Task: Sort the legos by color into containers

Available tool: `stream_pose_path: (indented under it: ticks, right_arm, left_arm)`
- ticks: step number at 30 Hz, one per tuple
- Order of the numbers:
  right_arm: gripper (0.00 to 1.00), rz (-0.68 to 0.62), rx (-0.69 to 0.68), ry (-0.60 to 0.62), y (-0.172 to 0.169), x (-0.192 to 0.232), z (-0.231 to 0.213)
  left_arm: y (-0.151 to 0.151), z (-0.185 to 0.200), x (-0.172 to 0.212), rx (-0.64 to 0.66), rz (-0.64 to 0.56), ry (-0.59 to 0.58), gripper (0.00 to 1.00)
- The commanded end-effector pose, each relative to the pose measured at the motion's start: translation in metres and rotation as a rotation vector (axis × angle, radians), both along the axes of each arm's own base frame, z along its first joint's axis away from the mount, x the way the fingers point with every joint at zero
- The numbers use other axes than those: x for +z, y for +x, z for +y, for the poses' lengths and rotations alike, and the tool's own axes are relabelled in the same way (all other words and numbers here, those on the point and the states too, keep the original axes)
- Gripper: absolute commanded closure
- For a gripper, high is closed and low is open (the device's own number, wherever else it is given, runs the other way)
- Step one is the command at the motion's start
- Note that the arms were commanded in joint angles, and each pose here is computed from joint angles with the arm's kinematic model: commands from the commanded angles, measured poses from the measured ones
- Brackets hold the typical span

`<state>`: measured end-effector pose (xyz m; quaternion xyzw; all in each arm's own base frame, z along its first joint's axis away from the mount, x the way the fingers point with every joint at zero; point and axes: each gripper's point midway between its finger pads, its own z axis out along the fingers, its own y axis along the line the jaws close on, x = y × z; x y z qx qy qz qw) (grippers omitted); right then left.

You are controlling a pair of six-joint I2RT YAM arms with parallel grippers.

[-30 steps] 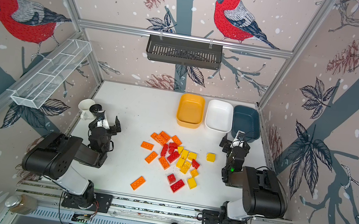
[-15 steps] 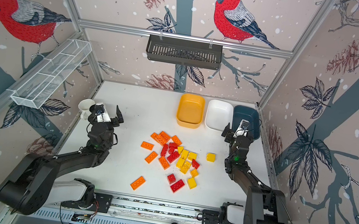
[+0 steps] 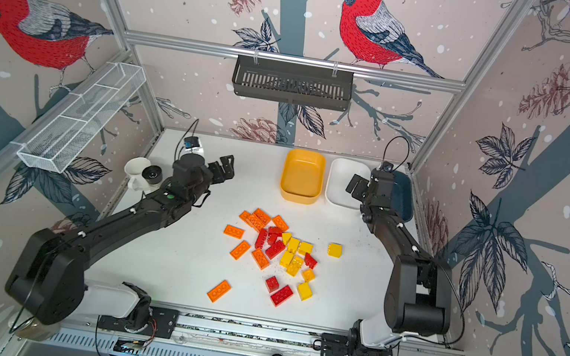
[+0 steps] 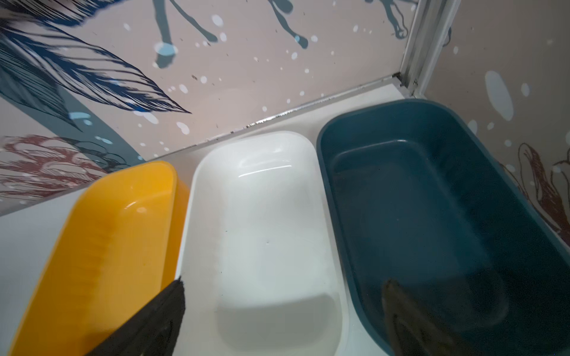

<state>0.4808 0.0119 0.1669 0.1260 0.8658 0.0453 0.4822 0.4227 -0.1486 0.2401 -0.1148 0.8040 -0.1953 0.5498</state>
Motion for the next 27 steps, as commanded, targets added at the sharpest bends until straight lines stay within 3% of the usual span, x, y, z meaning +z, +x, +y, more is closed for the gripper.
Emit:
stream_pose_path:
  ticks: [1,7,13,18,27]
  right_arm:
    - [0.01,0.18,-0.088,-0.02,0.002,-0.039,-0.026]
    - [0.06,0.327,-0.05,-0.129,0.038,-0.08,-0.042]
    - [0.37,0.393,0.024,-0.149,0.064,-0.106,-0.036]
    - [0.51,0.419,0.071,-0.167,0.071,-0.117,-0.027]
    - [0.57,0.432,0.145,-0.229,0.073,-0.126,0.013]
  left_arm:
    - [0.0,-0.036,-0.021,-0.115,0.118,0.012,0.02]
    - [0.024,-0.091,-0.045,-0.234,0.187,0.03,0.02]
    - [0.057,-0.143,-0.076,-0.364,0.264,0.02,0.02]
    - [0.096,-0.158,-0.112,-0.329,0.334,0.086,0.02]
    - [0.136,-0.161,-0.158,-0.251,0.42,0.213,0.05]
